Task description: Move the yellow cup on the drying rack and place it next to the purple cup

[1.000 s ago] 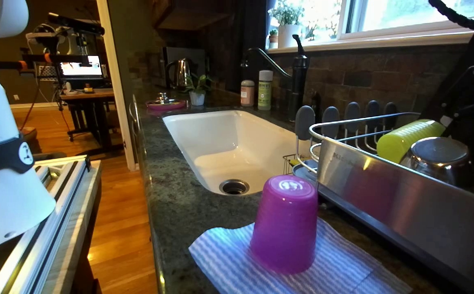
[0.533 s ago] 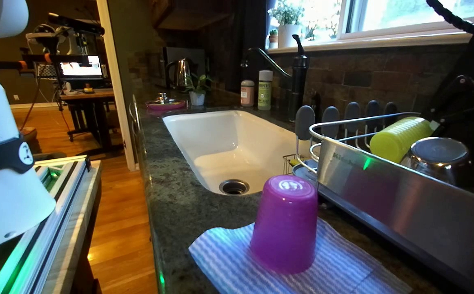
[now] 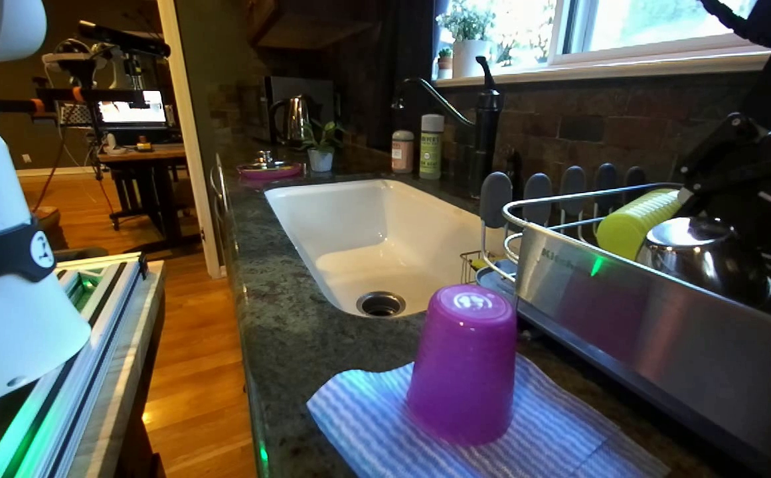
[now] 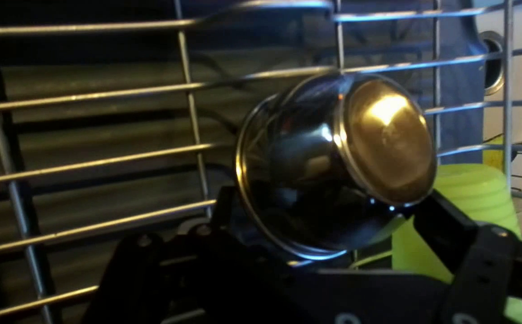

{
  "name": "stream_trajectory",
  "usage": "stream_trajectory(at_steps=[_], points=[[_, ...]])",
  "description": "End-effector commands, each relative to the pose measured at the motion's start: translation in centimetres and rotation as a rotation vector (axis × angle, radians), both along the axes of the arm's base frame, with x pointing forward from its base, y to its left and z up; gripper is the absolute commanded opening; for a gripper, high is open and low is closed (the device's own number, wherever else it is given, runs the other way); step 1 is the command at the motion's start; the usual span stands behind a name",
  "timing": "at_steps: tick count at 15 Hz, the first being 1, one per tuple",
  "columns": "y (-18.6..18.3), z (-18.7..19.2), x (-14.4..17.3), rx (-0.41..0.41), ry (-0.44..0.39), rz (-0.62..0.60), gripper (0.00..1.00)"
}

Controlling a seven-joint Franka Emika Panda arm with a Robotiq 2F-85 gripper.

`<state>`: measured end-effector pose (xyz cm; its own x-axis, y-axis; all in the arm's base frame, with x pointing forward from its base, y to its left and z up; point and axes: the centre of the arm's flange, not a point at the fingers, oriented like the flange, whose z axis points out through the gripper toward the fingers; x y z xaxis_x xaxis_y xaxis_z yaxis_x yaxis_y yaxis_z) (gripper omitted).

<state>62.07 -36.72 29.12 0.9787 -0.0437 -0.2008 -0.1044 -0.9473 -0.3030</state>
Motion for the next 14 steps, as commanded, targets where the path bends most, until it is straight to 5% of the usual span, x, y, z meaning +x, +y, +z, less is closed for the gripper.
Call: stream_trajectory(at_steps=[1, 9, 10, 11, 14], points=[[1.9, -0.3, -2.0, 0.063, 0.038, -0.019, 1.0], [4.9, 4.8, -3.7, 0.244, 0.059, 0.056, 1.0], [5.2, 5.1, -3.9, 0.264, 0.074, 0.066, 0.75], [5.5, 5.5, -4.1, 0.278, 0.087, 0.078, 0.74], [6.1, 5.5, -4.7, 0.301, 0.138, 0.1, 0.5]])
